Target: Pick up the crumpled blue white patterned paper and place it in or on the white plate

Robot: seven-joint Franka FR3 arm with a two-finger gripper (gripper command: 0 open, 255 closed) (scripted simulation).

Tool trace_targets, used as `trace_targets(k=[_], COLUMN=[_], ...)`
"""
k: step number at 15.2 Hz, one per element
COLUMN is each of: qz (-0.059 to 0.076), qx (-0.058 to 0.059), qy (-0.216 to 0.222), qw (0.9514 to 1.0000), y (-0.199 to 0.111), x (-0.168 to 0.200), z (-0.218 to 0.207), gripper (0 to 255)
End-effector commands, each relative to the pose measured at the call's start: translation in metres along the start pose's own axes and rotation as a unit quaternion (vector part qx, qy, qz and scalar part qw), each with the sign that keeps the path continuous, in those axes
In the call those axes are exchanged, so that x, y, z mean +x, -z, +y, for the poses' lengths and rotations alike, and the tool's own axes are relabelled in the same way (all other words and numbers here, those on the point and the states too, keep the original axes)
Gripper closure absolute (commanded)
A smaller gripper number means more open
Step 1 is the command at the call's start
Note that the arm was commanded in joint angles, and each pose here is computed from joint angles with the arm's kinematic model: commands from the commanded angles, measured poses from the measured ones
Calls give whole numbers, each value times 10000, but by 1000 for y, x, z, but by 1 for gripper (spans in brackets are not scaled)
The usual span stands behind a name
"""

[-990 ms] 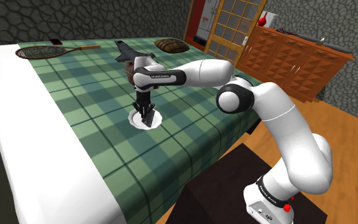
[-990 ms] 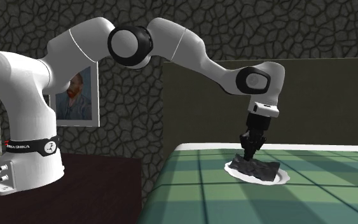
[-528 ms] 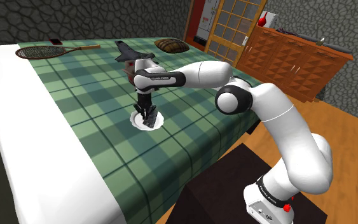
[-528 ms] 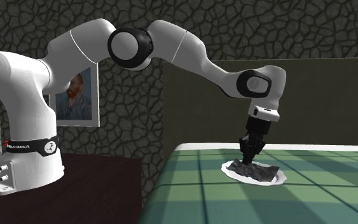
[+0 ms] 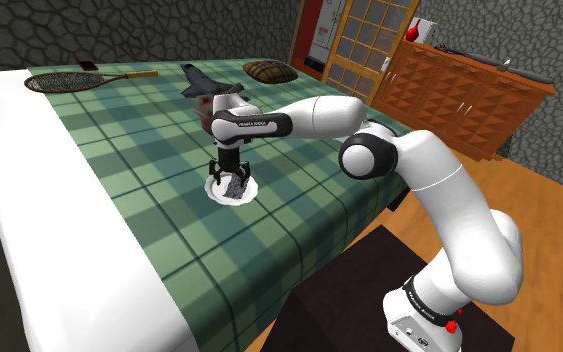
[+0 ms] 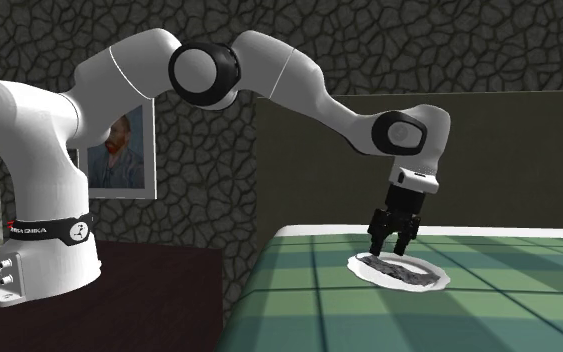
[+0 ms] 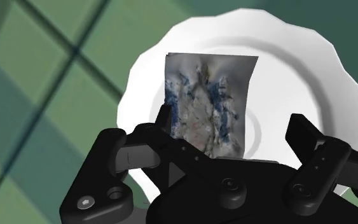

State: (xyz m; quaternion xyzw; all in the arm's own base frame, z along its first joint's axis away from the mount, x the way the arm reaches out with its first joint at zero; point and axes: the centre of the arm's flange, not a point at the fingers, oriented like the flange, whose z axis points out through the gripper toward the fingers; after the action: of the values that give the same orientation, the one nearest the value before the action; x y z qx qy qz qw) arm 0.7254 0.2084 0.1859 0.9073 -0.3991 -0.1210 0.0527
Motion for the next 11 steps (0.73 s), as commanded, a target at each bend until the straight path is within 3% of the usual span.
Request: trace_targets(k=[1,3,11], qz=[1,1,1], qx=[0,0,0], qy=[0,0,0], qw=[10000,10000,10000], y=[21,44,44], x=[0,0,0], z=[-1,-1,-1], gripper=[0,0,0])
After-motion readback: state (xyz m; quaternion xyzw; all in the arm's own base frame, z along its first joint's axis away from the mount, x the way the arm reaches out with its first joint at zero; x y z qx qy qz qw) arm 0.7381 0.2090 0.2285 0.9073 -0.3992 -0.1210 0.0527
